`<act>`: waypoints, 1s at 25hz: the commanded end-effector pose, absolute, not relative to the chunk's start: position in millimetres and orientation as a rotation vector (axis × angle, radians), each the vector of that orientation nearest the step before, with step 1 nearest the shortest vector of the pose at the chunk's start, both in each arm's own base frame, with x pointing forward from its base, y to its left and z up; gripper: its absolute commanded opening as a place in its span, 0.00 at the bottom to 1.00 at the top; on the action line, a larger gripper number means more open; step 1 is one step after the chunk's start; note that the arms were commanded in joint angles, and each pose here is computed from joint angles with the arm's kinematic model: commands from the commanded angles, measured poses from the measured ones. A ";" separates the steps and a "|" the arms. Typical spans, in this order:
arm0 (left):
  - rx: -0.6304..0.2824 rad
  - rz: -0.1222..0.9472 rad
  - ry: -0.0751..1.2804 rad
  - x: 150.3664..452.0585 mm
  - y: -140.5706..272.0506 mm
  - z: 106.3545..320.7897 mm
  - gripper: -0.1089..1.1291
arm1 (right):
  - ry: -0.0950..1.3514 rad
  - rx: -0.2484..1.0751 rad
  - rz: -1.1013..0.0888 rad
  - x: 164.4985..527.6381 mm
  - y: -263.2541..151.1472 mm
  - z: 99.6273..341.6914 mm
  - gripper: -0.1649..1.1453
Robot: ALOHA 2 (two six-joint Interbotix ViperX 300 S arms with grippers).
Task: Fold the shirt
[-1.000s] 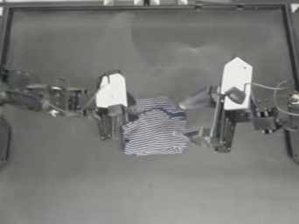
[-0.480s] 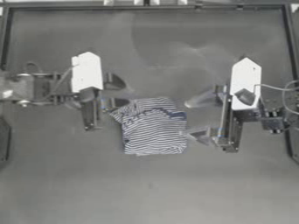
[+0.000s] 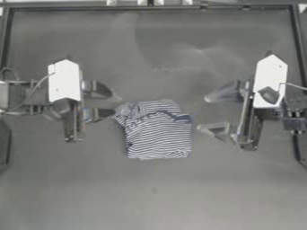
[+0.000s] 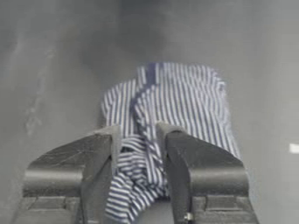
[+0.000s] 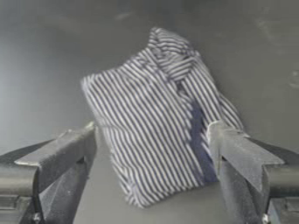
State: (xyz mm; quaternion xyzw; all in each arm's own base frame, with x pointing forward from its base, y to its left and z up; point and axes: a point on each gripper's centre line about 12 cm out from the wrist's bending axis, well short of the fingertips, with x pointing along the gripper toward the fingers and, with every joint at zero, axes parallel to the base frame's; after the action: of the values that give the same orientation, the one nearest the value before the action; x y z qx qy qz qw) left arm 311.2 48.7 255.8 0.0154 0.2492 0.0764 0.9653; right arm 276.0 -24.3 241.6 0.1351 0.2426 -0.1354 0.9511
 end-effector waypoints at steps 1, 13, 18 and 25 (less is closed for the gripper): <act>0.032 0.153 0.465 299.2 44.4 272.5 0.67 | 0.459 0.272 -0.274 269.2 -24.9 250.6 0.89; 0.015 0.142 0.423 264.5 34.3 278.6 0.68 | 0.443 0.225 -0.285 259.7 -27.6 253.7 0.89; 0.008 0.142 0.433 254.0 32.4 275.1 0.72 | 0.448 0.208 -0.290 259.0 -28.6 252.5 0.89; -0.001 0.143 0.417 239.5 30.5 274.2 0.83 | 0.444 0.215 -0.287 255.4 -28.0 251.7 0.89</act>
State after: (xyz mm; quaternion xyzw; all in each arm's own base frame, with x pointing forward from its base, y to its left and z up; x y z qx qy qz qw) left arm 240.5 31.1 268.1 0.0014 0.2181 0.0717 0.9733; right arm 255.7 -28.6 244.6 0.1049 0.2311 -0.1454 0.9563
